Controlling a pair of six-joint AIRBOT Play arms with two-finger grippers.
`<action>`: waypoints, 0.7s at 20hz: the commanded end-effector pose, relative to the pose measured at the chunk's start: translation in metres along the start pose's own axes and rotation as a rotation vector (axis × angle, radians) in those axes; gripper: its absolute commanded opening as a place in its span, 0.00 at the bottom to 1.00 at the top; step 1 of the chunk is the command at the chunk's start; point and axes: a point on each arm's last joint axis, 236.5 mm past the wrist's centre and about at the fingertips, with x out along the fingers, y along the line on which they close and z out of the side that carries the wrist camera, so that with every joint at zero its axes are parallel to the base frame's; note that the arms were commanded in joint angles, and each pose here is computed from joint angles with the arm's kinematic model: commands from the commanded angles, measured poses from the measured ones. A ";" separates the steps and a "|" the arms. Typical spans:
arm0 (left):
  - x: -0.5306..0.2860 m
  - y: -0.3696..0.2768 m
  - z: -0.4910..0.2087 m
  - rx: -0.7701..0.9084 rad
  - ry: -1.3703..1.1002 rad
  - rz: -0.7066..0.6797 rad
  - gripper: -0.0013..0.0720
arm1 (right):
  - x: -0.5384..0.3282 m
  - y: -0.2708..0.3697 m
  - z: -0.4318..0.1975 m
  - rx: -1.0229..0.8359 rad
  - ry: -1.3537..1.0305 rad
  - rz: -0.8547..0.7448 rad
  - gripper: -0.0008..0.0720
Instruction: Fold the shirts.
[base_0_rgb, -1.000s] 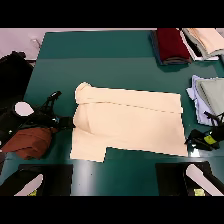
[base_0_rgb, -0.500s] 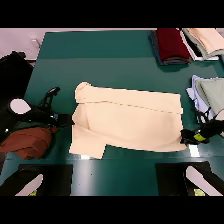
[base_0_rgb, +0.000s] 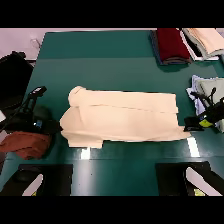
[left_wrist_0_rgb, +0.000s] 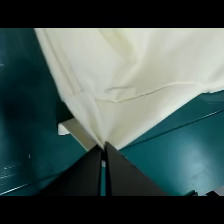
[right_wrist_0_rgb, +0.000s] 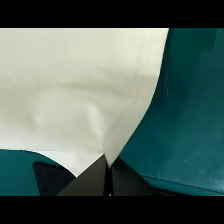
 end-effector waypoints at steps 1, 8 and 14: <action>-0.008 0.004 -0.003 -0.020 -0.021 0.029 0.04 | -0.027 0.005 0.023 -0.023 -0.098 -0.025 0.04; 0.023 0.039 0.100 -0.016 -0.184 0.124 0.04 | -0.065 -0.002 0.094 -0.020 -0.311 -0.059 0.04; 0.055 0.055 0.201 0.042 -0.254 0.150 0.05 | -0.056 -0.018 0.160 -0.008 -0.305 -0.056 0.04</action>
